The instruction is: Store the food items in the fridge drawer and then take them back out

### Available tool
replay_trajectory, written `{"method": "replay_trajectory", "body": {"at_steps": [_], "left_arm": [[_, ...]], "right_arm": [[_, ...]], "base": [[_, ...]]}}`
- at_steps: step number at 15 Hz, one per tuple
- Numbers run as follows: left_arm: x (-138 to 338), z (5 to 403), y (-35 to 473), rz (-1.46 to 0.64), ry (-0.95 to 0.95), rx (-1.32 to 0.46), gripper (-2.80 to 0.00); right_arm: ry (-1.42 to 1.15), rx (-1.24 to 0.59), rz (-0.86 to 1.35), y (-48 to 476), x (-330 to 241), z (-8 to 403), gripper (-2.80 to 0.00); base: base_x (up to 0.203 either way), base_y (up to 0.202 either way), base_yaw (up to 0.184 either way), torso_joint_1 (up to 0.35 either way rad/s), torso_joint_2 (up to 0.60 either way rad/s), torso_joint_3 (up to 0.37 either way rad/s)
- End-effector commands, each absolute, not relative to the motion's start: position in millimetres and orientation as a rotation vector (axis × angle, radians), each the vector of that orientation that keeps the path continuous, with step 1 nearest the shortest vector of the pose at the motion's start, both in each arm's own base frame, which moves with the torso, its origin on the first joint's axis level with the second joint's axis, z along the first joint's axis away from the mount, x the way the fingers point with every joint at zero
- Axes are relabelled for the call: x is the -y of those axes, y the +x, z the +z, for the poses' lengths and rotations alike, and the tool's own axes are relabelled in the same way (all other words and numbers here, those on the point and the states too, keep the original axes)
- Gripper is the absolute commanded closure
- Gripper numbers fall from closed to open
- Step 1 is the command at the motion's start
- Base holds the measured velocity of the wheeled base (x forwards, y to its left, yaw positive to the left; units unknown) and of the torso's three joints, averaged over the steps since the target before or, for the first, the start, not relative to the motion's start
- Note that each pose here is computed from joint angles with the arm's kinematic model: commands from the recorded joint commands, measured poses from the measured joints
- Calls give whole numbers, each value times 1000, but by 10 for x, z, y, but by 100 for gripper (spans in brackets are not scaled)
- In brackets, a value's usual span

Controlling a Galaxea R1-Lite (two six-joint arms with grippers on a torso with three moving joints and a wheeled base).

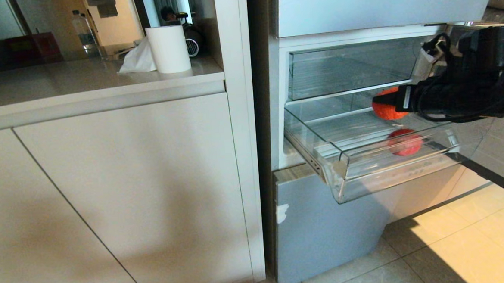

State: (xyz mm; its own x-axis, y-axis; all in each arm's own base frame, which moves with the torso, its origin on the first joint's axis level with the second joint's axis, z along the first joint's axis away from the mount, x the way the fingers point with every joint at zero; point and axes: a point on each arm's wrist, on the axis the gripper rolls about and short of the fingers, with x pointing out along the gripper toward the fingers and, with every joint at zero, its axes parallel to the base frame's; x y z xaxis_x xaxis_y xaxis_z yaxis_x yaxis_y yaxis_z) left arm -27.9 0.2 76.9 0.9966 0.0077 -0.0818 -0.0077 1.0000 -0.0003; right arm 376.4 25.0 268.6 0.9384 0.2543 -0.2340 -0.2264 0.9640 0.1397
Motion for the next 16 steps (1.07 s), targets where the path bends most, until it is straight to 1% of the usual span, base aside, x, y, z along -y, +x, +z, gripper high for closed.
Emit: {"method": "replay_trajectory", "body": {"at_steps": [1,3,7,14,15,16], "left_arm": [[-2,770,-280,8,-1,-81,0],[-1,770,-280,9,-1,-81,0],[-2,770,-280,8,-1,-81,0],[-1,770,-280,9,-1,-81,0],[-1,770,-280,9,-1,-81,0],[-1,766,-278,9,-1,-83,0]], "right_arm": [[115,-314,269,4308,-401,2283,0],[114,-314,285,4503,-495,2198,0],[112,-313,301,4685,-594,2082,0],[114,-335,303,4764,-618,1982,0],[116,-335,303,4764,-618,1982,-280],[115,-336,298,4761,-617,1981,-280]], "base": [[0,0,0,0,0,0],[0,0,0,0,0,0],[0,0,0,0,0,0],[0,0,0,0,0,0],[0,0,0,0,0,0],[0,0,0,0,0,0]]}}
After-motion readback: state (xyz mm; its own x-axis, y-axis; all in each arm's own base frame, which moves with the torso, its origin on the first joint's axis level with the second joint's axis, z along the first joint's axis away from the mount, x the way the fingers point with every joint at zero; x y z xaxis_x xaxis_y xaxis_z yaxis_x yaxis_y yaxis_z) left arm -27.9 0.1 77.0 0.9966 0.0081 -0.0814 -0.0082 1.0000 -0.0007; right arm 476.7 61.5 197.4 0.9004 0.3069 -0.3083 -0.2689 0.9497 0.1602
